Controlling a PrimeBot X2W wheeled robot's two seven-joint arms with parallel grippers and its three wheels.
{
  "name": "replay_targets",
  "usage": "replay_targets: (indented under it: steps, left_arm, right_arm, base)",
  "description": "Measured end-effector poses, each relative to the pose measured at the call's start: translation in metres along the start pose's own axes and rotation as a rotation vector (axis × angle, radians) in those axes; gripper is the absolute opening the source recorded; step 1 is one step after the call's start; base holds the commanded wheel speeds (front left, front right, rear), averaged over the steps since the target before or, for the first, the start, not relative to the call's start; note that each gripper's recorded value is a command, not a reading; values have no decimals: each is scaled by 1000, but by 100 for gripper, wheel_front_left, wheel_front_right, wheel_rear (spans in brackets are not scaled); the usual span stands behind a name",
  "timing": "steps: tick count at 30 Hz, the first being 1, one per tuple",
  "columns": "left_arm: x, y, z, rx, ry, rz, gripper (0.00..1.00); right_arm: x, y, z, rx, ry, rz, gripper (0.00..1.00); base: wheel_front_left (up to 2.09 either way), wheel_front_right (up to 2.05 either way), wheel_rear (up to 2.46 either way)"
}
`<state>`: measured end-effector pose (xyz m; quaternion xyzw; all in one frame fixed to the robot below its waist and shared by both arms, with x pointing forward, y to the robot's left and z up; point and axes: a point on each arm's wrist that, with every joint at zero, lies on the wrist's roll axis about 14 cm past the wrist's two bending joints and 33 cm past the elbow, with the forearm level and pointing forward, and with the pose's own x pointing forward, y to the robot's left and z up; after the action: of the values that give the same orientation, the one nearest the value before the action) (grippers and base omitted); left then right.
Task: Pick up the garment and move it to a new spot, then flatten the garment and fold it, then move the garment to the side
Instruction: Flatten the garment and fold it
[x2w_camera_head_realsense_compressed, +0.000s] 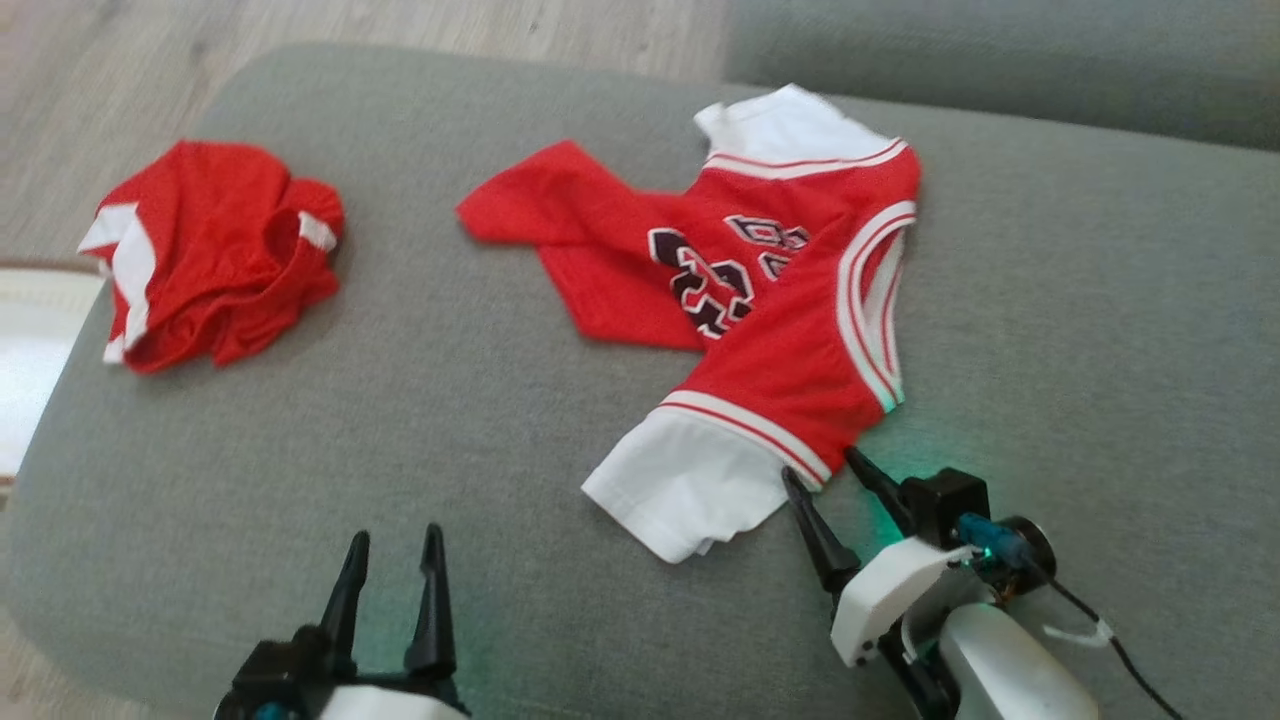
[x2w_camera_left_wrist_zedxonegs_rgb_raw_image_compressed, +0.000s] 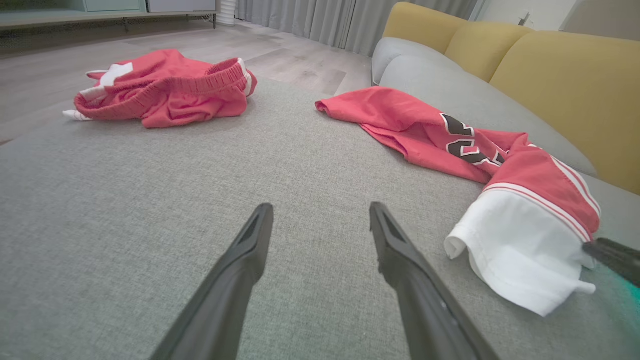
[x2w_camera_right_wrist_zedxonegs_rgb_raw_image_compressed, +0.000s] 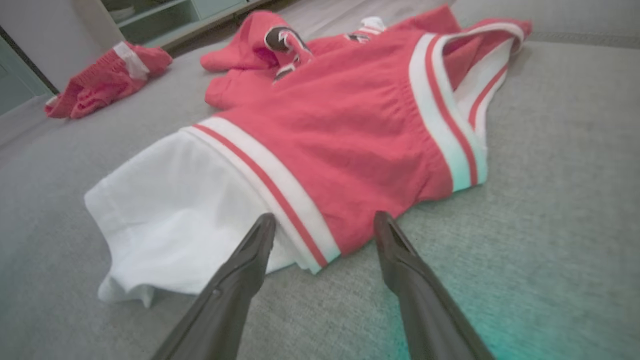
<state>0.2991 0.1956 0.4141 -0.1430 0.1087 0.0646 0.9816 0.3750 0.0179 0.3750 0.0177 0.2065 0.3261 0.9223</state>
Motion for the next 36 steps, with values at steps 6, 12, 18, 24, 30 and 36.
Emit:
replay_targets:
  steps: [6, 12, 18, 24, 30, 36]
  left_arm:
    - [8, 4, 2, -1, 1, 17, 100]
    - [17, -1, 5, -4, -1, 0, 100]
    - [33, -26, 9, -1, -9, -89, 100]
    - [46, -68, 7, 0, 0, -219, 100]
    - [54, -96, 3, 2, 16, -306, 100]
    - [55, -108, -5, 7, 40, -342, 100]
  right_arm:
    - [18, -4, -3, -30, 27, 17, 75]
    - [20, -18, -4, -49, 32, -14, 0]
    - [-9, -82, -3, -50, 9, -184, 0]
    - [-73, -164, -13, -50, 26, -420, 0]
    - [-114, -195, -13, -29, 5, -546, 100]
    - [-110, -185, 33, -48, -156, -525, 100]
  base:
    - [0, 0, 0]
    - [0, 0, 0]
    - [0, 0, 0]
    - [0, 0, 0]
    - [0, 0, 0]
    - [0, 0, 0]
